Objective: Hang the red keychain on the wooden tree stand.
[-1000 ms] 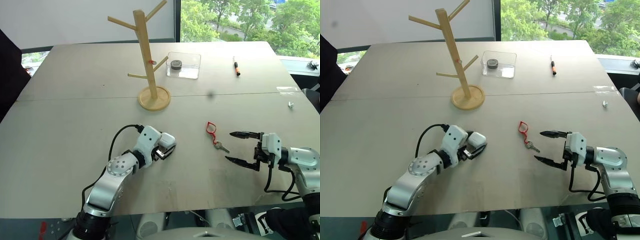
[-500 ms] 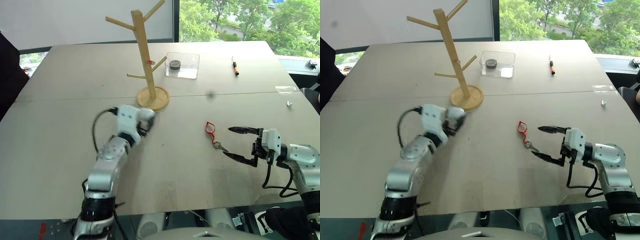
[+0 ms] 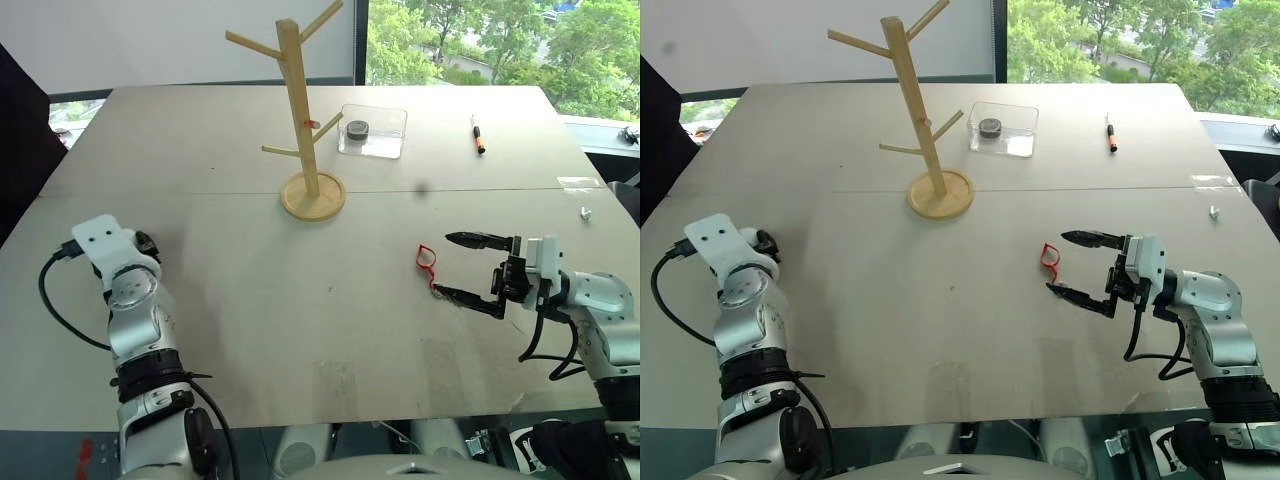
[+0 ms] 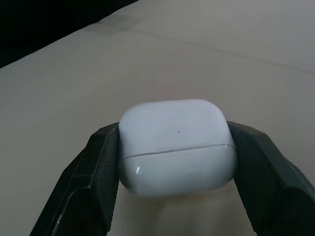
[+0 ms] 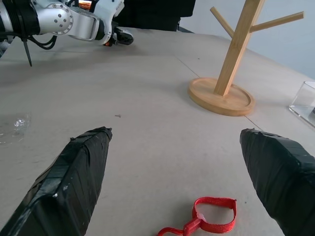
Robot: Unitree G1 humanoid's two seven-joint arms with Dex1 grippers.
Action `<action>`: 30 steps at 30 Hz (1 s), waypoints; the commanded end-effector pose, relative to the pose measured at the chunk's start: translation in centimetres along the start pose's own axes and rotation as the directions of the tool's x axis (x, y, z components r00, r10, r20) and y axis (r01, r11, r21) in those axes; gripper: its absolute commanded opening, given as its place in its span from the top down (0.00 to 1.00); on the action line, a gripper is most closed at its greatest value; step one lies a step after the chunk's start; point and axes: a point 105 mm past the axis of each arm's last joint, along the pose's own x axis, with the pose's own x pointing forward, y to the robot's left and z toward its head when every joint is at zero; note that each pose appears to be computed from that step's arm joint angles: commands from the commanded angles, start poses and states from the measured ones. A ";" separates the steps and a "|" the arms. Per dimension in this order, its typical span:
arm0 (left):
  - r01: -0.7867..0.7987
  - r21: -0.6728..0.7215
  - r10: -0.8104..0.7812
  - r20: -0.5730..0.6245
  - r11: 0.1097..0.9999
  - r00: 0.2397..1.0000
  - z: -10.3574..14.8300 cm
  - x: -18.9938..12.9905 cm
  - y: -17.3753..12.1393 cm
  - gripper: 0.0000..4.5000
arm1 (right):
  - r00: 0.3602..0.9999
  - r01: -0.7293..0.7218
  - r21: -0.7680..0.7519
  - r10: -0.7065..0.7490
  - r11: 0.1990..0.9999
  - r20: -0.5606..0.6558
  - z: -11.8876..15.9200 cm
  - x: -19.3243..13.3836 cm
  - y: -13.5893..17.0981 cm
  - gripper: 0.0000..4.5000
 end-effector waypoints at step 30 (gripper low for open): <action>0.972 0.234 -0.986 0.154 -0.022 -0.059 1.5 -23.4 -10.5 0.00 | 0.828 0.528 0.149 -0.469 0.836 -0.307 -0.2 2.8 -2.0 0.00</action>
